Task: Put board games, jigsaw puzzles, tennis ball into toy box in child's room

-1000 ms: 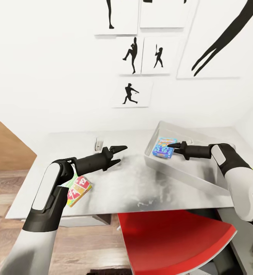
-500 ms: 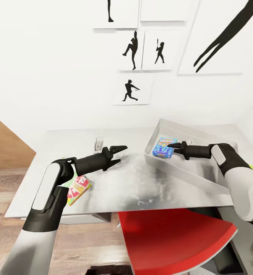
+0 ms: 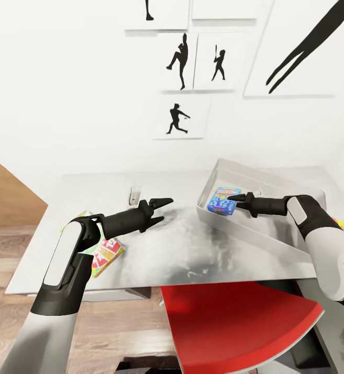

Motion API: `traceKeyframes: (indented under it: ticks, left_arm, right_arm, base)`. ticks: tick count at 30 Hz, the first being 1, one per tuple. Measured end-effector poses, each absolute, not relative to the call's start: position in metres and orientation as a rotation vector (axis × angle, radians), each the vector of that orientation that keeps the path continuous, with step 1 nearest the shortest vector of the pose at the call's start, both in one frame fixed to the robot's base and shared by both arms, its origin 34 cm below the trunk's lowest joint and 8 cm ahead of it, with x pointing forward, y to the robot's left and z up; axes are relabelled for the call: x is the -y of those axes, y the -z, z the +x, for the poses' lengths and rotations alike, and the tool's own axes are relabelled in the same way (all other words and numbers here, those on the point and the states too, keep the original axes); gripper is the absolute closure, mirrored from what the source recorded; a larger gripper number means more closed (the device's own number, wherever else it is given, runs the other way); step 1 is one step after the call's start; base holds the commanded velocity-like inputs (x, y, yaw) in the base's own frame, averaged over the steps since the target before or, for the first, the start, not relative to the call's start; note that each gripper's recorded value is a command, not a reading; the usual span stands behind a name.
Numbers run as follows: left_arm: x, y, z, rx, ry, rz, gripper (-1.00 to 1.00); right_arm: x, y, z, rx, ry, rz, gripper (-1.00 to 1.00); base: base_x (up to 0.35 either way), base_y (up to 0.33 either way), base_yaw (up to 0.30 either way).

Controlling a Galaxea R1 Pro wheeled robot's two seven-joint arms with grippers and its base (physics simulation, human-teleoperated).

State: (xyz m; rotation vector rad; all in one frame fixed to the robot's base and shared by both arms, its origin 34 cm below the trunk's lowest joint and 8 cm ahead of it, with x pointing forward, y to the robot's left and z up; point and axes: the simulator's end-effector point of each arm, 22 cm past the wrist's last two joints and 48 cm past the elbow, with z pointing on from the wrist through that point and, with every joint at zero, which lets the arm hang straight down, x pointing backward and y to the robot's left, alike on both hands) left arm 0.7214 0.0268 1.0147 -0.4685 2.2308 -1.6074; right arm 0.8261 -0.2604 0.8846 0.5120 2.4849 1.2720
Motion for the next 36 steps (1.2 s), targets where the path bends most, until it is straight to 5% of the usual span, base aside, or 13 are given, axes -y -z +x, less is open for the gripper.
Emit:
traceKeyframes:
  ticks: [36]
  left_arm:
    - [-0.0266,-1.0118,0.7213,-2.234,1.61,-0.473,-1.0]
  right_arm:
    - [0.2625,-0.8876,0.8307,-2.475,-1.263,0.5,1.0]
  base:
    - [0.0,0.0,0.0]
